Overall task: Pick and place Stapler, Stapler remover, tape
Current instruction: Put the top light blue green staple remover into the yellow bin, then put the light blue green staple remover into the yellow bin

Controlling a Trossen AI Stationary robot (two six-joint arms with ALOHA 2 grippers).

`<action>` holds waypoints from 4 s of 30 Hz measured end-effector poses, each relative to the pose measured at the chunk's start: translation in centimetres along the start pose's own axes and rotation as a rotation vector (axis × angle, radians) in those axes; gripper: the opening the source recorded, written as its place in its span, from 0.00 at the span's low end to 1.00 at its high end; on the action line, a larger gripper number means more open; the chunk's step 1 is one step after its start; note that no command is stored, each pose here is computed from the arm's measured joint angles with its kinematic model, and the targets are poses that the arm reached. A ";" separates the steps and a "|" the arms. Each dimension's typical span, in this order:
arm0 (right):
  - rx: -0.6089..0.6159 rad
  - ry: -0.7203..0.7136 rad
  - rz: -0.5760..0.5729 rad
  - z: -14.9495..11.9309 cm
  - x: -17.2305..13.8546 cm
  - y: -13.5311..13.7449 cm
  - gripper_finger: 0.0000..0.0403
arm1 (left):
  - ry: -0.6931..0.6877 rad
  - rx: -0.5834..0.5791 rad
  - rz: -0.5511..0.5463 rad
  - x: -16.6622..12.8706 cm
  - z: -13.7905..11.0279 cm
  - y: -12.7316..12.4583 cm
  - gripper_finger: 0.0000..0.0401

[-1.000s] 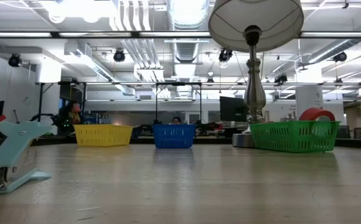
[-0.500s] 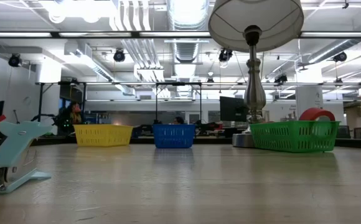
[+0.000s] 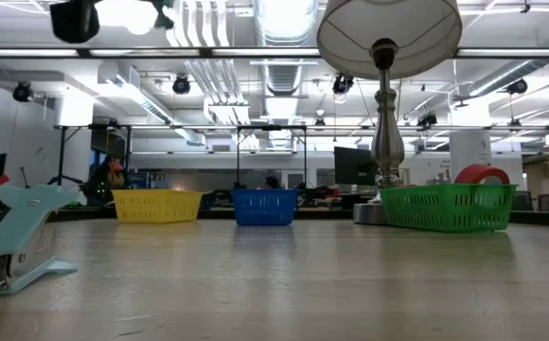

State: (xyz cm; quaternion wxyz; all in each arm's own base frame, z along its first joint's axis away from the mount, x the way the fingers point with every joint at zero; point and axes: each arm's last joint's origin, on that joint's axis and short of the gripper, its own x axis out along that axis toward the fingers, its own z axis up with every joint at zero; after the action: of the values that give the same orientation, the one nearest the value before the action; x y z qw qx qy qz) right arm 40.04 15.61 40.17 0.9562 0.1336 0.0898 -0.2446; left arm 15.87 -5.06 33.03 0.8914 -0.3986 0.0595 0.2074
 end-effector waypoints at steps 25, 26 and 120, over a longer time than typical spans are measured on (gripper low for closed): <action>-0.125 -0.055 0.022 3.7 -2.7 -1.7 0.31 | -0.328 -0.453 0.139 4.1 0.9 11.5 0.01; -0.128 -0.057 0.021 3.8 -2.8 -1.8 0.30 | -0.348 -0.498 0.139 4.5 0.7 12.3 0.01; 0.401 0.765 0.102 -10.7 8.6 -6.5 0.19 | 0.537 -0.131 -0.268 1.0 -2.8 10.8 0.43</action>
State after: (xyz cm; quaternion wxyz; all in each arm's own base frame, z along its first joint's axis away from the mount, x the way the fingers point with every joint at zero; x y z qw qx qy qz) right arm 43.14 9.46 26.57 0.8200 0.4019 0.3817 -0.1426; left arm 12.46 -0.35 23.39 0.8357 -0.5000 0.2263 -0.0215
